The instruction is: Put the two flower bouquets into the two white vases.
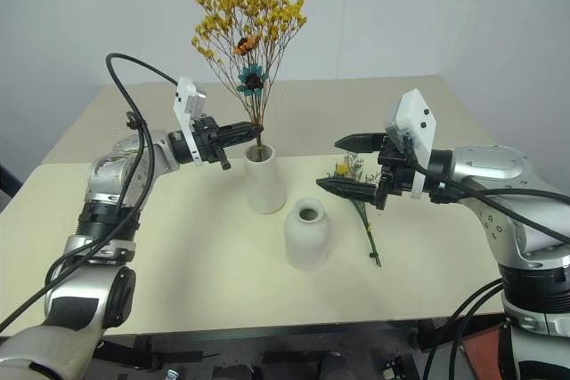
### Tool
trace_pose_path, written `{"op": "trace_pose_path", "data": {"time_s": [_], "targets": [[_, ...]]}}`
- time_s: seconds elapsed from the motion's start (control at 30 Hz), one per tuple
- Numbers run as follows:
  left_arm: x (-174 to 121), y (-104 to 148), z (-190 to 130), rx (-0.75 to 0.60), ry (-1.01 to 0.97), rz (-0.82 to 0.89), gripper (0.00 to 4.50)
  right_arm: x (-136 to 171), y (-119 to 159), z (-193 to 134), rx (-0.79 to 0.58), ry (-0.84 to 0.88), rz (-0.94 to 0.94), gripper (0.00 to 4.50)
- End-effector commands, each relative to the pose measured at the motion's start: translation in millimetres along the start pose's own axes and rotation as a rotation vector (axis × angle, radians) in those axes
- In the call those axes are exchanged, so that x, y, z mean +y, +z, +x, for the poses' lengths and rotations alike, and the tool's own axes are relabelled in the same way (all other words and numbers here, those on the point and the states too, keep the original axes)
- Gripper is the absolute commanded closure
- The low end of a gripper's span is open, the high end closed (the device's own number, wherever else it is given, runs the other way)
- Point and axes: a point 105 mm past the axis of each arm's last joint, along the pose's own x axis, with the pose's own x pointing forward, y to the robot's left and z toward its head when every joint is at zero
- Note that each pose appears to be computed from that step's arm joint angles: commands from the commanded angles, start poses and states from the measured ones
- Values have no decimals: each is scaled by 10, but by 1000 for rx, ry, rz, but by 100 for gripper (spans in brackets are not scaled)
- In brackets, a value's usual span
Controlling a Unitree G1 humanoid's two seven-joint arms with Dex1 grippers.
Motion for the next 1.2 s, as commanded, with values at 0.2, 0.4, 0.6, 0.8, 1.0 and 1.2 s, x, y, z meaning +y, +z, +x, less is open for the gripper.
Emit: {"op": "trace_pose_path", "data": {"time_s": [0.2,0.4,0.6,0.8,1.0,1.2], "targets": [[-78,133,-141,-19,6,21,197,-17,135,-9,-51,5,-40,0],[-124,113,-244,-2,12,25,7,-20,136,3,-56,12,-42,0],[-191,109,-316,5,14,17,1,-25,138,15,-58,14,-45,0],[-357,134,-541,30,-42,33,1,-25,132,3,-56,9,-44,0],[-603,164,-884,65,-188,76,1,-36,95,-60,-39,-11,-36,0],[-859,195,-918,88,-323,121,1,-54,63,-133,-10,-25,-33,0]]}}
